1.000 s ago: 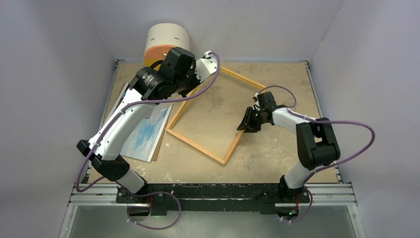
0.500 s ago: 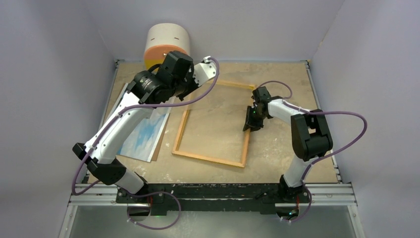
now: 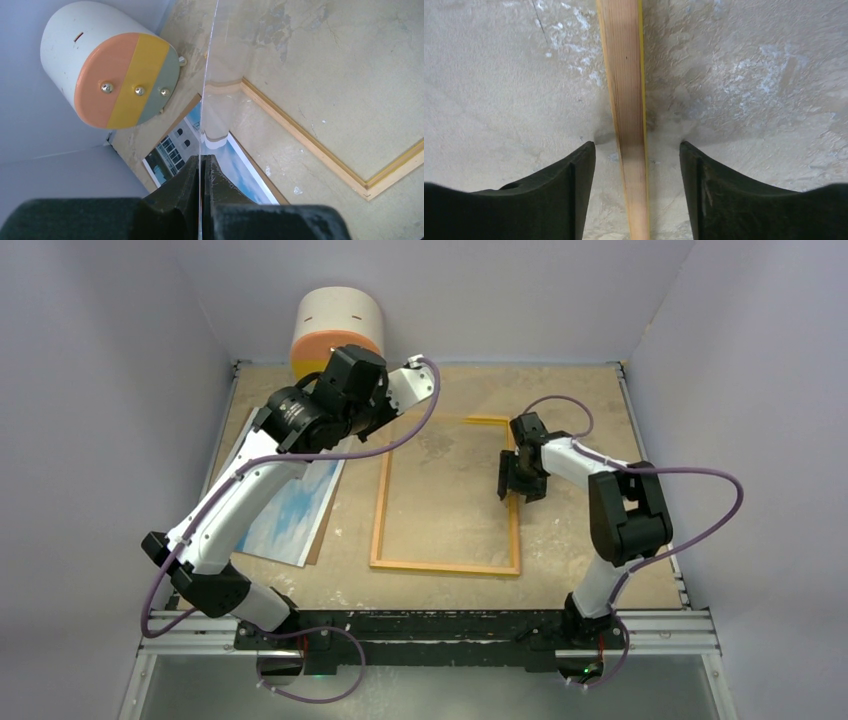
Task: Put the photo into the frame
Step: Place the photo frame at the center of the board.
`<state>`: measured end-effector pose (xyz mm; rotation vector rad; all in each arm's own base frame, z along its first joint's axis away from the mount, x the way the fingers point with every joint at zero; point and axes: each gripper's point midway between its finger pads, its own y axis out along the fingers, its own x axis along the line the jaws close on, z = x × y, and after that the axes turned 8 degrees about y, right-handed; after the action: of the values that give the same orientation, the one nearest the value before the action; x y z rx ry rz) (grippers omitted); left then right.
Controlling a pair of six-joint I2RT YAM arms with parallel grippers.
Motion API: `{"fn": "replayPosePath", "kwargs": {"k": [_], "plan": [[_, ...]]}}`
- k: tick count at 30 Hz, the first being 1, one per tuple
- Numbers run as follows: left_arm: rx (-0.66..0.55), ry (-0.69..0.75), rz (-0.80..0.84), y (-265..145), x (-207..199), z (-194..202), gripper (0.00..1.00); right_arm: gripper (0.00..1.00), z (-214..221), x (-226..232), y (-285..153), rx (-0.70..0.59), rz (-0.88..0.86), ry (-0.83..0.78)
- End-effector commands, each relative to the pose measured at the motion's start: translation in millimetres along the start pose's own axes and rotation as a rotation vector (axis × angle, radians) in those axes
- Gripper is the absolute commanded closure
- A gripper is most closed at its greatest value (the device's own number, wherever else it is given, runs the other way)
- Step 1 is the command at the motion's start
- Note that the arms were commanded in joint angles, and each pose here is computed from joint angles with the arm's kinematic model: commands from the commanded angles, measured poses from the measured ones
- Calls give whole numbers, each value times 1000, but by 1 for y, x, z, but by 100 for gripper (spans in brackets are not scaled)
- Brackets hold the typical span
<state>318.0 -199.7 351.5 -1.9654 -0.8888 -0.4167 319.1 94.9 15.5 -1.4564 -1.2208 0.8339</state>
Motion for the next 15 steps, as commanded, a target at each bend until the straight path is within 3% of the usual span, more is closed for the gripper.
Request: {"fn": "replayPosePath", "kwargs": {"k": [1,6,9,12,15], "plan": [[-43,-5,-100,-12,21,-6,100,28,17,-7,-3,24,1,43],[-13,-1,-188,-11,36,-1,100,2,-24,23,-67,-199,-171,204],[-8,7,-292,-19,56,-1,100,1,-49,49,-117,-328,-351,267],[-36,8,-427,-32,83,-9,100,1,-60,75,-153,-360,-512,277],[-90,7,-412,-32,80,-17,100,1,-62,92,-171,-353,-618,271]]}}
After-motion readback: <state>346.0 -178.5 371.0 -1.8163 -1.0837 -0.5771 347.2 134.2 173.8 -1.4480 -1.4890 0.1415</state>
